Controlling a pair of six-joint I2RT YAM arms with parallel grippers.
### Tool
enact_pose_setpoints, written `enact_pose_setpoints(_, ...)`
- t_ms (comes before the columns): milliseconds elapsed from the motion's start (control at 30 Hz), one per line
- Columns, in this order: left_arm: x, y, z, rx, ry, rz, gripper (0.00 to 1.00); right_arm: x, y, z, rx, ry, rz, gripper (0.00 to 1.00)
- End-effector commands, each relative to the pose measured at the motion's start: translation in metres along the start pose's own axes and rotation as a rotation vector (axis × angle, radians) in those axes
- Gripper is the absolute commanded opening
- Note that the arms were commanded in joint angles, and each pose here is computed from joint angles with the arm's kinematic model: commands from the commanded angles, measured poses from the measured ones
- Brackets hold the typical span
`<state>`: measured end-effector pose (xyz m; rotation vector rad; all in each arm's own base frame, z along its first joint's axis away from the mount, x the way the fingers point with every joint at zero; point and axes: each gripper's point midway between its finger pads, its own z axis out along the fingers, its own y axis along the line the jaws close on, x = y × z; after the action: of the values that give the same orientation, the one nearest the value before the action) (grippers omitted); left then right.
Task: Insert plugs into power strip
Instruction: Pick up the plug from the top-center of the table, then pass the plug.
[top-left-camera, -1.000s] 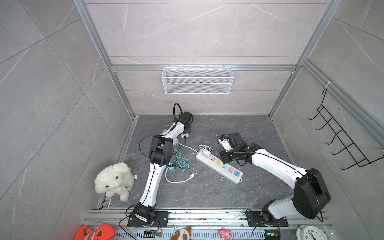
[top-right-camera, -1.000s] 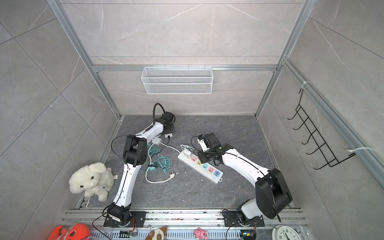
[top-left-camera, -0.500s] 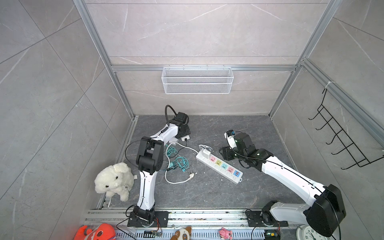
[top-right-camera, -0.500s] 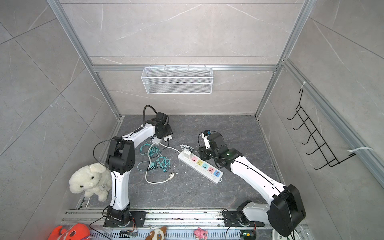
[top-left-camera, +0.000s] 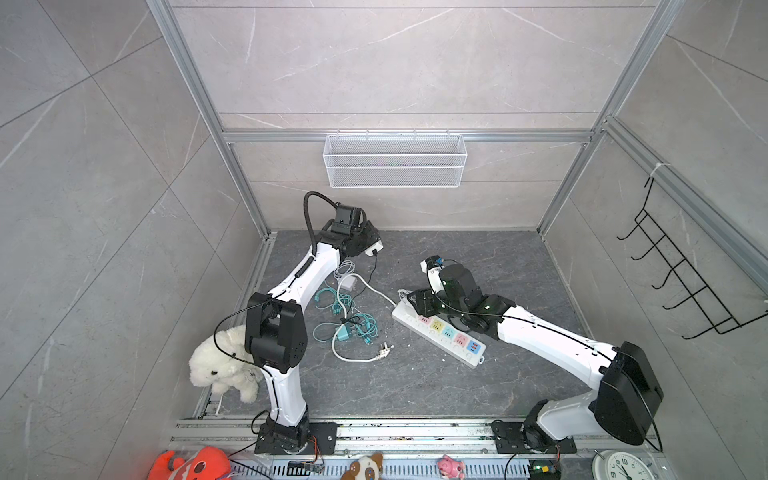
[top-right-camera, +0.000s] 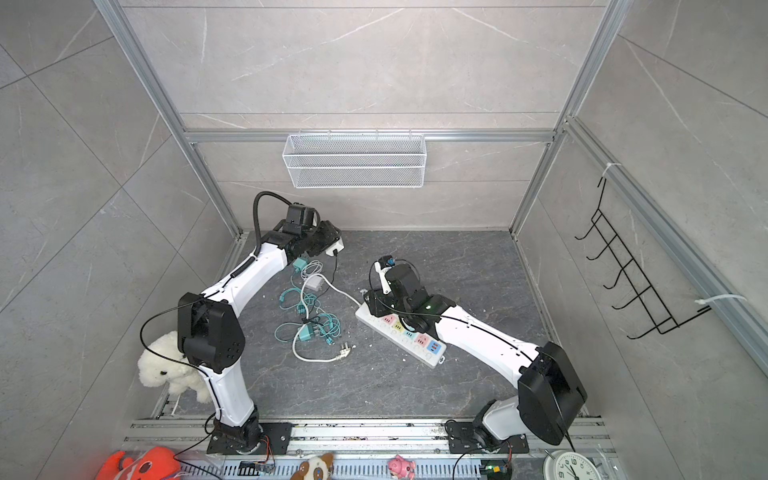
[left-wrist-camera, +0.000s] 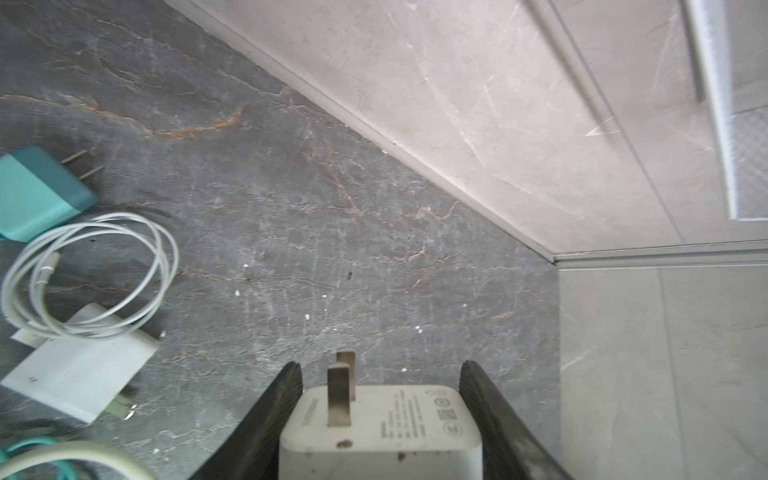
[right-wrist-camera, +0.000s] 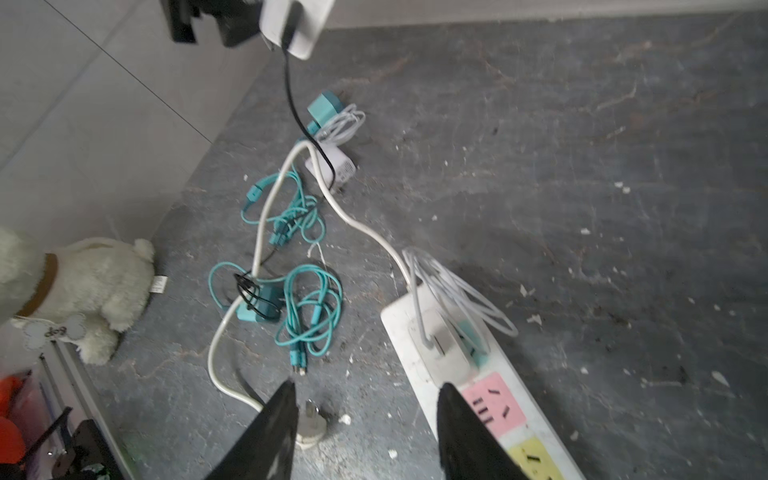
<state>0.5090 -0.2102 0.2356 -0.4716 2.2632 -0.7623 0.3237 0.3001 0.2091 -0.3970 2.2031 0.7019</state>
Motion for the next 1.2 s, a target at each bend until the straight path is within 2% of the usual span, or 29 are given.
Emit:
enact_pose_setpoints(0, -0.044, -0.068, -0.049, 0.207, -0.158, -0.015, 0.27, -0.029, 0.018, 0.000, -0.056, -0.078, 0.000, 0.56)
enact_pose_setpoints(133, -0.066, -0.098, -0.074, 0.338, -0.263, 0.008, 0.26, -0.044, 0.032, 0.000, -0.097, -0.117, -0.024, 0.56)
enact_pose_setpoints(200, -0.067, -0.111, -0.083, 0.377, -0.279, 0.040, 0.26, -0.050, 0.041, 0.001, -0.120, -0.127, -0.045, 0.56)
enact_pose_setpoints(400, -0.072, -0.127, -0.106, 0.400, -0.311, 0.125, 0.26, -0.055, 0.049, -0.002, -0.151, -0.144, -0.060, 0.57)
enact_pose_setpoints(533, -0.082, -0.142, -0.130, 0.416, -0.343, 0.180, 0.26, -0.056, 0.048, -0.008, -0.146, -0.157, -0.058, 0.57)
enact_pose_setpoints(667, -0.101, -0.160, -0.168, 0.420, -0.428, 0.253, 0.27, -0.055, 0.044, -0.017, -0.131, -0.175, -0.056, 0.57)
enact_pose_setpoints(767, -0.104, -0.169, -0.184, 0.440, -0.433, 0.277, 0.27, -0.055, 0.042, -0.025, -0.125, -0.195, -0.053, 0.57)
enact_pose_setpoints(900, -0.091, -0.161, -0.180, 0.463, -0.423, 0.281, 0.27, -0.053, 0.041, -0.027, -0.125, -0.193, -0.051, 0.57)
enact_pose_setpoints(1167, -0.038, -0.098, -0.129, 0.382, -0.307, 0.198, 0.27, -0.042, 0.037, -0.030, -0.116, -0.174, -0.052, 0.57)
